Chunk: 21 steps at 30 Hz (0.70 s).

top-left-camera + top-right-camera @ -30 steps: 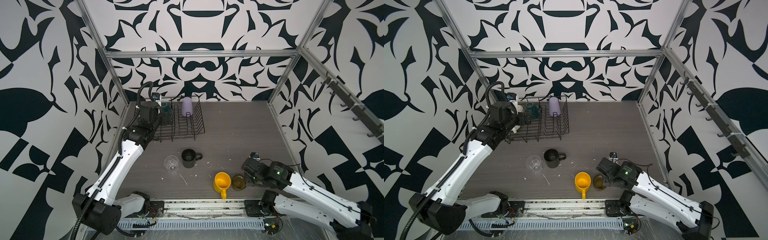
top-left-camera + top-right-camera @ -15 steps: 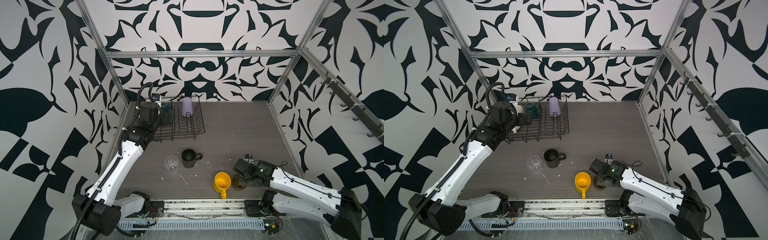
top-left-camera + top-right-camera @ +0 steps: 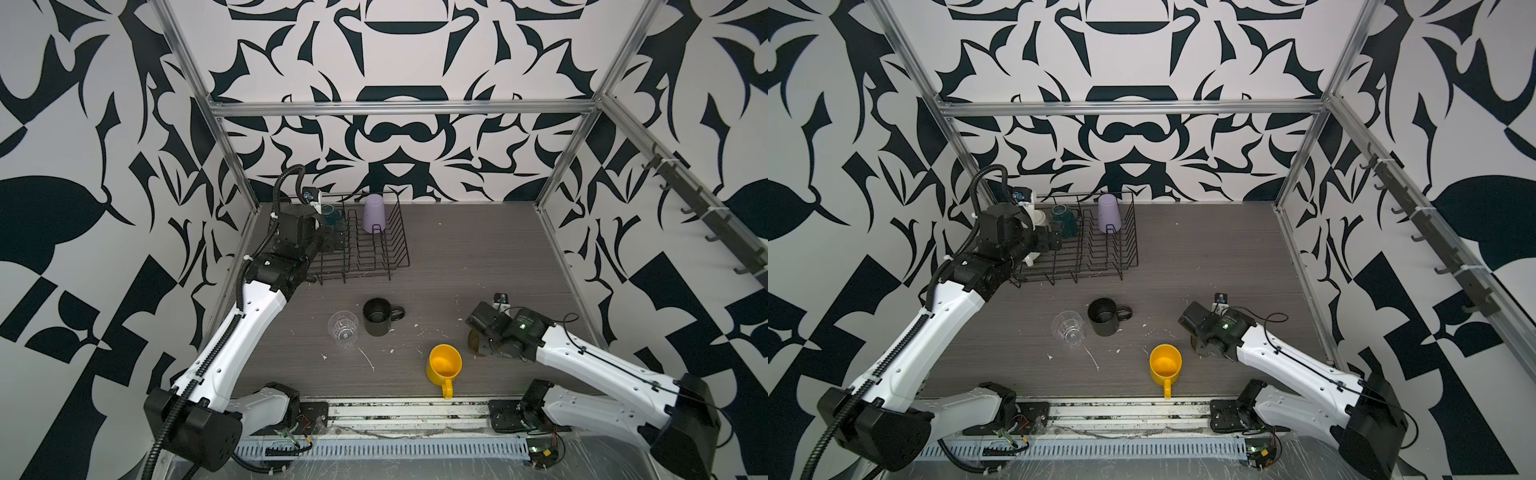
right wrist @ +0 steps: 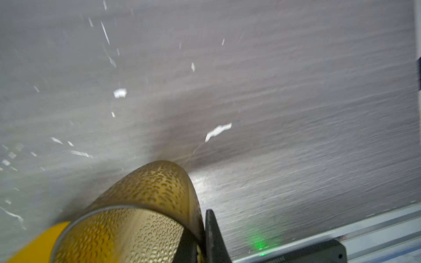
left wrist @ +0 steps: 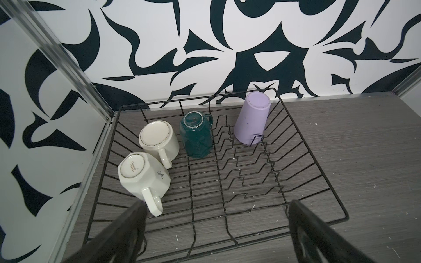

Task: Load cups into a dish rack
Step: Pick up the cup from the bottom-right of the table.

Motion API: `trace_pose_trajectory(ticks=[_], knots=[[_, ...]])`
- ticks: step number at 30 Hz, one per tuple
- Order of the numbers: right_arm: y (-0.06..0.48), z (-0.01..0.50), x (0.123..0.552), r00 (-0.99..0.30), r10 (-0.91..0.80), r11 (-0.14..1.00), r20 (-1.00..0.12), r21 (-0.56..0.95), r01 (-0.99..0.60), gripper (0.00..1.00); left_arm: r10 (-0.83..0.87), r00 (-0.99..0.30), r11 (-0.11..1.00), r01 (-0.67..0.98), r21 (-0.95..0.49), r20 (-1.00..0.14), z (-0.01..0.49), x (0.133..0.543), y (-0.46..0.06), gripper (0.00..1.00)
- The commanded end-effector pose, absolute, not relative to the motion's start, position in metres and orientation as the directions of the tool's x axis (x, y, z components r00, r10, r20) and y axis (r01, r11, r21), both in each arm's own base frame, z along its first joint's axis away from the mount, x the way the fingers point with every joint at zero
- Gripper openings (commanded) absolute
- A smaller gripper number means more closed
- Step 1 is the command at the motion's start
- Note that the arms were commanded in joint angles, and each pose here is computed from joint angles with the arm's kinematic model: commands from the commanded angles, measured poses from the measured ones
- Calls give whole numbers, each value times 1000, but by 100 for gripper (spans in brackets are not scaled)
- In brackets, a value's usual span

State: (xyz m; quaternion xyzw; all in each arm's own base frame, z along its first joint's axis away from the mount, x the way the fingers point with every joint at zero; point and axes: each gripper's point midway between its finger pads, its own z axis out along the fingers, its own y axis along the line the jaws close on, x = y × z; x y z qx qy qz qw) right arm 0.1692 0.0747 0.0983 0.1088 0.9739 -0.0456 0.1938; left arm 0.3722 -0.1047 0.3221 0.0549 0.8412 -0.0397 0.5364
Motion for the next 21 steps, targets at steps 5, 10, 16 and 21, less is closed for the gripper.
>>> trace_pose_trajectory(ticks=[5,10,16,21], knots=[[60,162,219,-826,199,978,-528,52,202,0,-17,-390,955,267,-131,-921,333,367,-124,99],[87,189,270,-784,201,978,-587,160,131,0,-105,-432,844,437,-310,-896,344,364,-151,99],[151,241,324,-720,246,914,-649,403,-52,0,-114,-503,603,651,-462,-857,356,344,-192,99],[195,283,347,-702,264,815,-661,542,-203,0,-98,-536,392,754,-528,-838,360,318,-210,99]])
